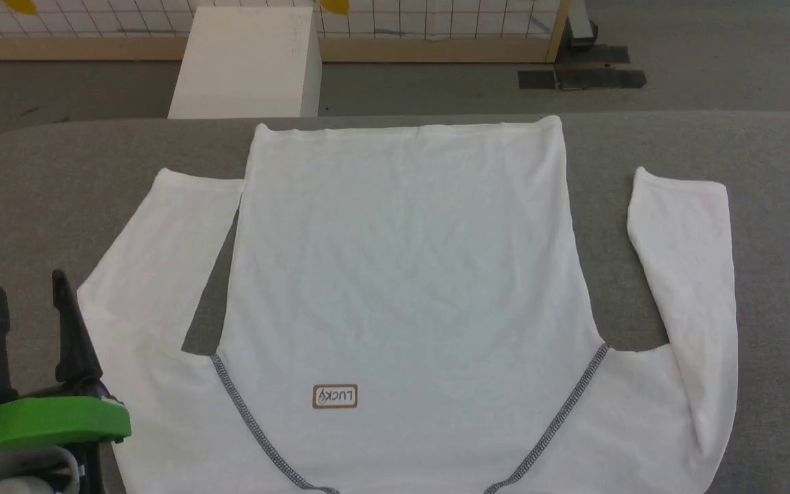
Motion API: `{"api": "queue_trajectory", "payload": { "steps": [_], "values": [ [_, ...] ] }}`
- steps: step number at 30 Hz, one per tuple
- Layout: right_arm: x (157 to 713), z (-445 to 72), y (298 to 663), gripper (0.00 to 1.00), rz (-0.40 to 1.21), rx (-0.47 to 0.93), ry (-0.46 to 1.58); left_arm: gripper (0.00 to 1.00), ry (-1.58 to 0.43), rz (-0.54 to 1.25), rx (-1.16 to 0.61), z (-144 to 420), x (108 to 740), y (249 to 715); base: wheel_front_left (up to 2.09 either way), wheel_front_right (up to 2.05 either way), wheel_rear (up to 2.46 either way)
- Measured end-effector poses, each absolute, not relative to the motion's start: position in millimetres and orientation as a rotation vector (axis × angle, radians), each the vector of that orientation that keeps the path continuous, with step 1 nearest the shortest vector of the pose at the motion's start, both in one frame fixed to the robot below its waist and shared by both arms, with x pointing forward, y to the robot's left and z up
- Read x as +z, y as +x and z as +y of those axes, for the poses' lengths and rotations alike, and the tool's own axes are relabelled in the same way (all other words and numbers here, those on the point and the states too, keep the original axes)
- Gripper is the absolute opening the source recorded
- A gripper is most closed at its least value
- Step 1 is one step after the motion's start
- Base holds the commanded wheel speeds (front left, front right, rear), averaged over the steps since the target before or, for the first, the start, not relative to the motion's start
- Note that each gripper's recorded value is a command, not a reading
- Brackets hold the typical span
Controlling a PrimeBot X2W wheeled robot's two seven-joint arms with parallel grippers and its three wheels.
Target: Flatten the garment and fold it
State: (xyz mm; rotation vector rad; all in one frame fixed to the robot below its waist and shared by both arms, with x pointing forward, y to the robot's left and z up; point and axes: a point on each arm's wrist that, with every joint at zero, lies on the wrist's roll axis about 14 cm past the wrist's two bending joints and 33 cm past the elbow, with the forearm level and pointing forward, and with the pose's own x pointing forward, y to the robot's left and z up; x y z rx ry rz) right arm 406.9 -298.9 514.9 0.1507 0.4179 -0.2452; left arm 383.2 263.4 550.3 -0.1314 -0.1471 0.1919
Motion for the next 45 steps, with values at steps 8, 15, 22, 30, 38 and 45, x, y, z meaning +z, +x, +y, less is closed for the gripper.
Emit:
{"api": "queue_trajectory", "payload": {
  "steps": [8, 15, 22, 30, 38, 45],
  "values": [
    [501.3, -314.8, 479.4, 1.00, 0.518, -0.263, 0.088, 1.00, -0.089, -0.173, 0.132, 241.7, 539.5, 420.9, 0.00, 0.00, 0.00],
    [458.3, -326.9, 513.9, 1.00, 0.709, -0.300, -0.008, 1.00, -0.095, -0.126, 0.117, 233.6, 510.5, 442.9, 0.00, 0.00, 0.00],
    [404.7, -321.3, 528.2, 1.00, 0.882, -0.285, -0.093, 1.00, -0.075, -0.063, 0.145, 241.7, 479.7, 451.0, 0.00, 0.00, 0.00],
    [365.5, -299.2, 525.9, 0.42, 1.030, -0.219, -0.056, 1.00, -0.069, -0.010, 0.178, 253.1, 460.5, 444.3, 0.00, 0.00, 0.00],
    [413.8, -318.2, 534.0, 0.00, 0.799, -0.275, 0.105, 1.00, -0.074, -0.051, 0.175, 253.4, 476.4, 441.6, 0.00, 0.00, 0.00],
    [459.5, -366.0, 497.1, 0.00, 0.629, -0.372, 0.160, 1.00, -0.095, -0.111, 0.182, 251.8, 500.4, 430.8, 0.00, 0.00, 0.00]
  ]
}}
